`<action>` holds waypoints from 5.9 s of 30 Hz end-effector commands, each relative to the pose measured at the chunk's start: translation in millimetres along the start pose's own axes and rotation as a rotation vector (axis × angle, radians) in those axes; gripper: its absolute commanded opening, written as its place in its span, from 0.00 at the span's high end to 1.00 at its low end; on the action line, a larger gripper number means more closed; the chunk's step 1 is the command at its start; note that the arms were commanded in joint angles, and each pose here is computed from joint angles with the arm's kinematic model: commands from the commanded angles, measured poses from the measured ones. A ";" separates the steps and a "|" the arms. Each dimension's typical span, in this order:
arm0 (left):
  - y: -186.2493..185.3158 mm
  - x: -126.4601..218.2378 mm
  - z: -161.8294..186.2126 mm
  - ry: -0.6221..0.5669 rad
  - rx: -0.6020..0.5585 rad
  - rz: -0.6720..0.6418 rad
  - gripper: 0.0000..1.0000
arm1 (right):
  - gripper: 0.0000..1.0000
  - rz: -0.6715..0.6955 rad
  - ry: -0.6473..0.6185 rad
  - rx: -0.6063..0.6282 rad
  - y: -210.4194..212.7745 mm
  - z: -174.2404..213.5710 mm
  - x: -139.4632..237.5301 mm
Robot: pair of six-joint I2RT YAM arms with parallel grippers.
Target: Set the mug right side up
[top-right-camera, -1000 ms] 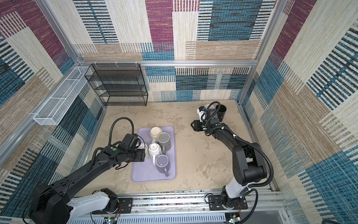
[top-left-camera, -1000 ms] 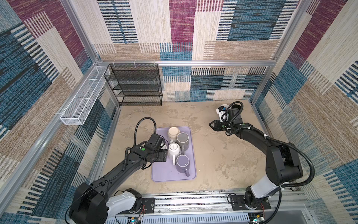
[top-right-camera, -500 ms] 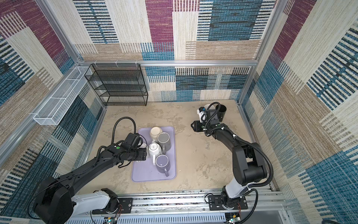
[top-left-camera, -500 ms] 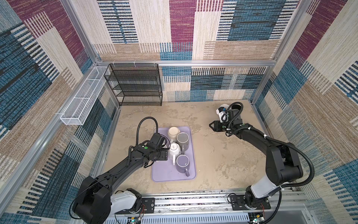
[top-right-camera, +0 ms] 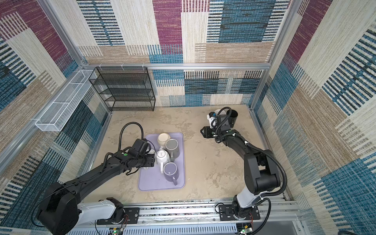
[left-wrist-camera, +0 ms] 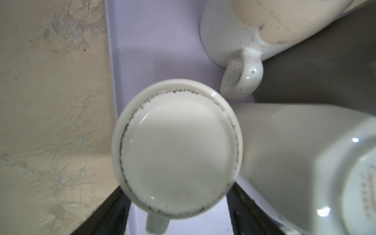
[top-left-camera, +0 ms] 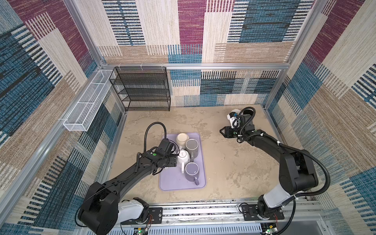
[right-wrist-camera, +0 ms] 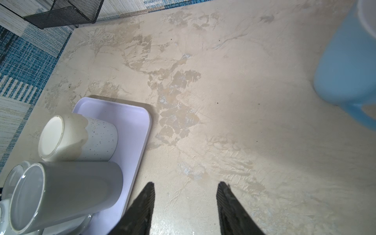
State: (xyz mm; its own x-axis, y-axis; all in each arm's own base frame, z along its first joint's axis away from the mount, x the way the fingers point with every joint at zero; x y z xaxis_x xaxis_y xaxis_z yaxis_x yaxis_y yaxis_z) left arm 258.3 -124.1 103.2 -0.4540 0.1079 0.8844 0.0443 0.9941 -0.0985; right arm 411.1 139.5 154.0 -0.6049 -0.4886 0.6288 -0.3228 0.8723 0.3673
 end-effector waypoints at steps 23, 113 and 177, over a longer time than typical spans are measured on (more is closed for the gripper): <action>10.6 0.8 11.4 0.035 0.020 -0.046 0.43 | 0.48 0.003 -0.031 0.009 1.8 -5.6 4.5; 13.2 -9.2 8.2 0.065 -0.028 -0.097 0.81 | 0.48 0.015 -0.031 0.004 0.4 1.4 9.0; -1.4 111.9 -73.2 -0.457 0.041 0.177 1.00 | 0.48 -0.140 -0.060 -0.028 24.0 19.7 15.8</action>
State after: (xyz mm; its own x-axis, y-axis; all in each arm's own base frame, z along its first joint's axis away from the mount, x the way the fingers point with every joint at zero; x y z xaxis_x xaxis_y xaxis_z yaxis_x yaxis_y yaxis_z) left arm 261.8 -100.4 211.6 -0.7312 0.1746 0.6594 0.0495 0.9777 -0.2040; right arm 377.9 147.9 150.2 -0.5871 -0.5793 0.5653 -0.3643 0.8128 0.4546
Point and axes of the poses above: each gripper's point midway between its finger pads, its own x axis back along the fingers, its own y axis along the line the jaws close on, z = x × y, the point moved 2 cm from there along x, back along the fingers
